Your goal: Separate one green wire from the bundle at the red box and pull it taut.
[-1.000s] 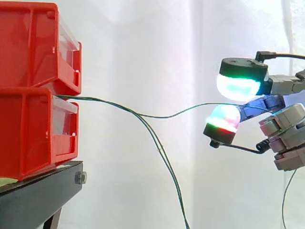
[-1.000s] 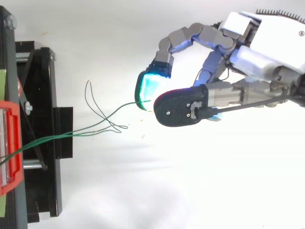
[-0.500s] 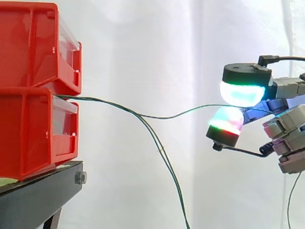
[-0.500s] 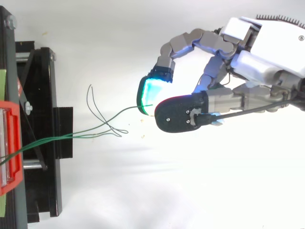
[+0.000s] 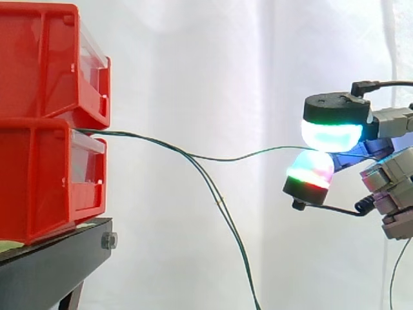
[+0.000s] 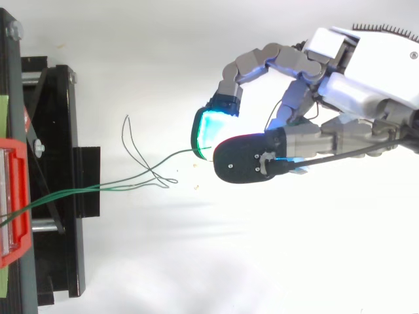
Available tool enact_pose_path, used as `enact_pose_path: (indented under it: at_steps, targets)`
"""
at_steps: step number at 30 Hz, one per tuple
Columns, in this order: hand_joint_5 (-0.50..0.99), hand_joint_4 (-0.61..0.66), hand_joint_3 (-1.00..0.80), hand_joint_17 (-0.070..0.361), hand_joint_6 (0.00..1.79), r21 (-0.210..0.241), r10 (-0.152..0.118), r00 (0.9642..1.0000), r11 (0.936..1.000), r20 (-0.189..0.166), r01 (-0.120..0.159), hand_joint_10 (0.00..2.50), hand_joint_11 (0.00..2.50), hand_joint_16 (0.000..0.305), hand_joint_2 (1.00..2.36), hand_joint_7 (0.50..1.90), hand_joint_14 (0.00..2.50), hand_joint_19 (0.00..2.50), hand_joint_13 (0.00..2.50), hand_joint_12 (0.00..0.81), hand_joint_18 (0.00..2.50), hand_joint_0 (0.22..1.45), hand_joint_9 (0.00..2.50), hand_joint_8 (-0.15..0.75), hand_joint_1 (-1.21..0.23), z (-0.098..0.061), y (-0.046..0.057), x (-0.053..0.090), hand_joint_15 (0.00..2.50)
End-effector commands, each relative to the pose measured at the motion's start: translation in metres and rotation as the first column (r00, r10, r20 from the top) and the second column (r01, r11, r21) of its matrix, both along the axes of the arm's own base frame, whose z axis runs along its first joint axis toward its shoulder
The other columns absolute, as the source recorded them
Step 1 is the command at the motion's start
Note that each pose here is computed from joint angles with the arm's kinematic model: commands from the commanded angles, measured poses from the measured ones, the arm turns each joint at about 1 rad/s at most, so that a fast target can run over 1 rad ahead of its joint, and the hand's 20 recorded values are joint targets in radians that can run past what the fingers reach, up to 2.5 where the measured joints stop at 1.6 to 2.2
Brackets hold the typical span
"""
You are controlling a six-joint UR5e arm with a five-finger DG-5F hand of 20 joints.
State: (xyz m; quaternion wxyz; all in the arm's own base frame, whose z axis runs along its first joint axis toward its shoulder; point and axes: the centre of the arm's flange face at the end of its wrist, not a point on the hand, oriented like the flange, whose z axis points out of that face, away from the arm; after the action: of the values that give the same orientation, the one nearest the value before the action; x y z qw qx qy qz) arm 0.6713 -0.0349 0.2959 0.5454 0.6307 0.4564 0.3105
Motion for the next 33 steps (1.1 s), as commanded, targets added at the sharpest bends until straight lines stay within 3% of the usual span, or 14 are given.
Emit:
enact_pose_path:
  at_steps: [1, 10, 14, 33]
  targets:
    - [-0.11, 0.03, -0.19, 0.097, 0.9, -0.001, 0.001, 1.0, 1.0, -0.002, -0.001, 0.01, 1.66, 0.043, 1.02, 0.99, 1.92, 1.79, 1.26, 0.317, 1.28, 0.61, 1.51, 0.261, -0.75, -0.001, 0.0015, 0.0002, 1.18]
    - [-0.09, 0.01, -0.08, 0.105, 0.91, 0.002, 0.009, 1.0, 1.0, 0.004, -0.009, 0.01, 1.66, 0.047, 1.03, 1.02, 1.87, 1.76, 1.3, 0.326, 1.31, 0.61, 1.54, 0.271, -0.8, 0.0002, 0.004, 0.0008, 1.17]
    - [-0.08, 0.0, -0.04, 0.115, 0.91, 0.003, 0.01, 0.9999, 0.9999, 0.007, -0.01, 0.01, 1.64, 0.051, 1.02, 1.04, 1.69, 1.75, 1.35, 0.332, 1.34, 0.61, 1.56, 0.29, -0.82, -0.0006, 0.0052, 0.0015, 1.21]
    - [-0.07, 0.01, -0.03, 0.121, 0.91, -0.011, 0.016, 0.9999, 0.9998, 0.001, -0.016, 0.01, 1.63, 0.054, 1.02, 1.03, 1.68, 1.72, 1.38, 0.348, 1.38, 0.61, 1.6, 0.309, -0.81, -0.0006, 0.0073, 0.0016, 1.17]
